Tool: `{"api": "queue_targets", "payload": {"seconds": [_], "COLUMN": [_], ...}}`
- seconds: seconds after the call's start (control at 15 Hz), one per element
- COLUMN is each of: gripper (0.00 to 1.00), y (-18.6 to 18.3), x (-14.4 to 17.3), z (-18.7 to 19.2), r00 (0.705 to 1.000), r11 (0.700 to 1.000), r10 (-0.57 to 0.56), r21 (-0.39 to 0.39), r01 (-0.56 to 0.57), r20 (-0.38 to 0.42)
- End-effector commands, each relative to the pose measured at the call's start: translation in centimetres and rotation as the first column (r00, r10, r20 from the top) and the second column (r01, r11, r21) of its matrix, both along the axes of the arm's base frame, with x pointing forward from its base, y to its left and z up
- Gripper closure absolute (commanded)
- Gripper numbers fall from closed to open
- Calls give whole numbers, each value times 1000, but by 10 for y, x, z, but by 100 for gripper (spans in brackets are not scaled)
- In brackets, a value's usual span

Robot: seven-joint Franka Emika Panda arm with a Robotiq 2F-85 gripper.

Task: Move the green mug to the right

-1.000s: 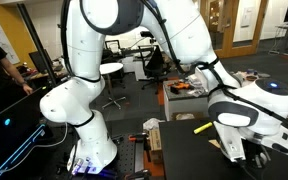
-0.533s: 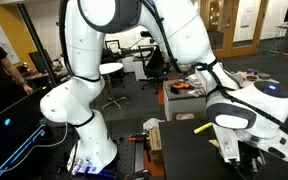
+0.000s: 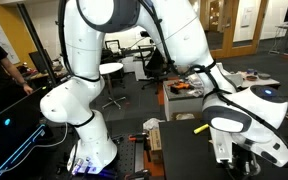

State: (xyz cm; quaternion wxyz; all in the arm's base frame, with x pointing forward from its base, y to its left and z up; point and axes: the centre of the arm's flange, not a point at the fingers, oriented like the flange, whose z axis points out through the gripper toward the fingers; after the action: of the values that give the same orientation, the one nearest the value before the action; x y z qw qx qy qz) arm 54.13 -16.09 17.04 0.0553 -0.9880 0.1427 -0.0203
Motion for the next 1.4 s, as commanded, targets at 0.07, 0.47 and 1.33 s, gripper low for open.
{"api": "queue_targets", "payload": {"seconds": [0.07, 0.47, 1.33], "gripper": [97, 97, 97], "y": [1, -5, -30], "x": [-17, -35, -50], "z": [15, 17, 32], "r00": [996, 987, 966], "r11": [996, 986, 966], "r10": [-93, -162, -257], "r21": [5, 28, 6], "r01": [93, 162, 257], "r20": [4, 19, 27]}}
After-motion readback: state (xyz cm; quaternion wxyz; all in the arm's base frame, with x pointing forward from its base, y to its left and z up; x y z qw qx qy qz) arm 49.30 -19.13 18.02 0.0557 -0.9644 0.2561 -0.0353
